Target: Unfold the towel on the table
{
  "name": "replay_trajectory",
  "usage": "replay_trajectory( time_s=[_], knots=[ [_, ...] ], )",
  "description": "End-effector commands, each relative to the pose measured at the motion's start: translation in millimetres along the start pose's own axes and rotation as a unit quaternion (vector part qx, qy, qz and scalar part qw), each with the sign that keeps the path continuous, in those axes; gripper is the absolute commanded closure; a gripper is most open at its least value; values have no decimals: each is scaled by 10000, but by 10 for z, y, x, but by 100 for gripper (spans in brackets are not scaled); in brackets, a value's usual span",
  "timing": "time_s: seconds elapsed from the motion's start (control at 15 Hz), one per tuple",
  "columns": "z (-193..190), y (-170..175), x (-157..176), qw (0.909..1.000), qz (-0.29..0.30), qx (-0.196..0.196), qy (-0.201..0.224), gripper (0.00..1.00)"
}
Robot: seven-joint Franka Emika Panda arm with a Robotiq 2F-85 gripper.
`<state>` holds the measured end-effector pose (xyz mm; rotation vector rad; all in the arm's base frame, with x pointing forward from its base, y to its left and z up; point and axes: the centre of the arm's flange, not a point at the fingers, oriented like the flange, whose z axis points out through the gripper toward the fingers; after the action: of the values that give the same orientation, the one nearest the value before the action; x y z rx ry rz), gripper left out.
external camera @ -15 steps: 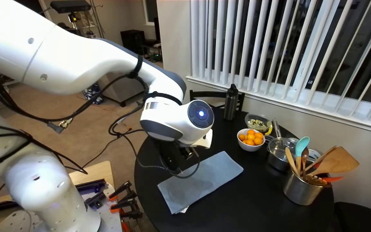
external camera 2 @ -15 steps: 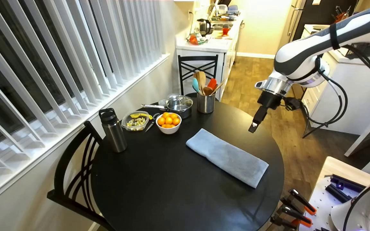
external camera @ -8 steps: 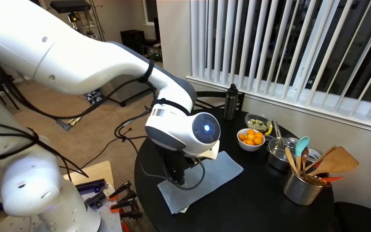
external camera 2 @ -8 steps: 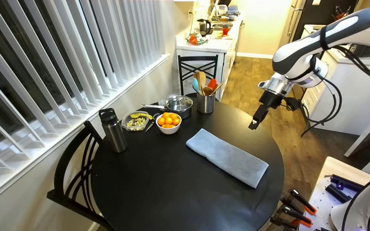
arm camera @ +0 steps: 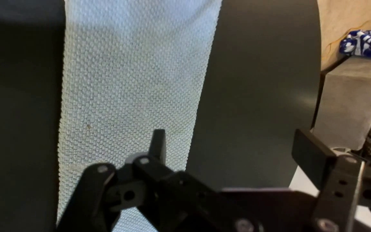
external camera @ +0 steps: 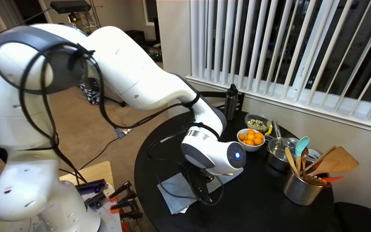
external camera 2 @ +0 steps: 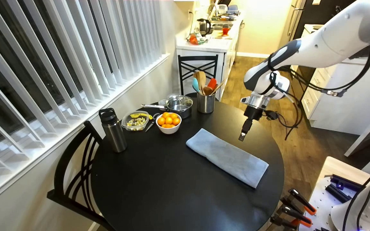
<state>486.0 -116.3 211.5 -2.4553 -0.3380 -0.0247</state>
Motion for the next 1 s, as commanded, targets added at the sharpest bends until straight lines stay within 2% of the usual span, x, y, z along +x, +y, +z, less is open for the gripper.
replay_trajectory(
  time_s=[0.0,0.27,0.47,0.93],
  knots=[
    [177,408,373,9998,-46,-200,-80,0],
    [295,908,388,9990,175,-399,-76,0],
    [375,1135,393,9987,243,-436,-88,0],
    [548,1179,504,9995,78,-290,-123,0]
  ],
)
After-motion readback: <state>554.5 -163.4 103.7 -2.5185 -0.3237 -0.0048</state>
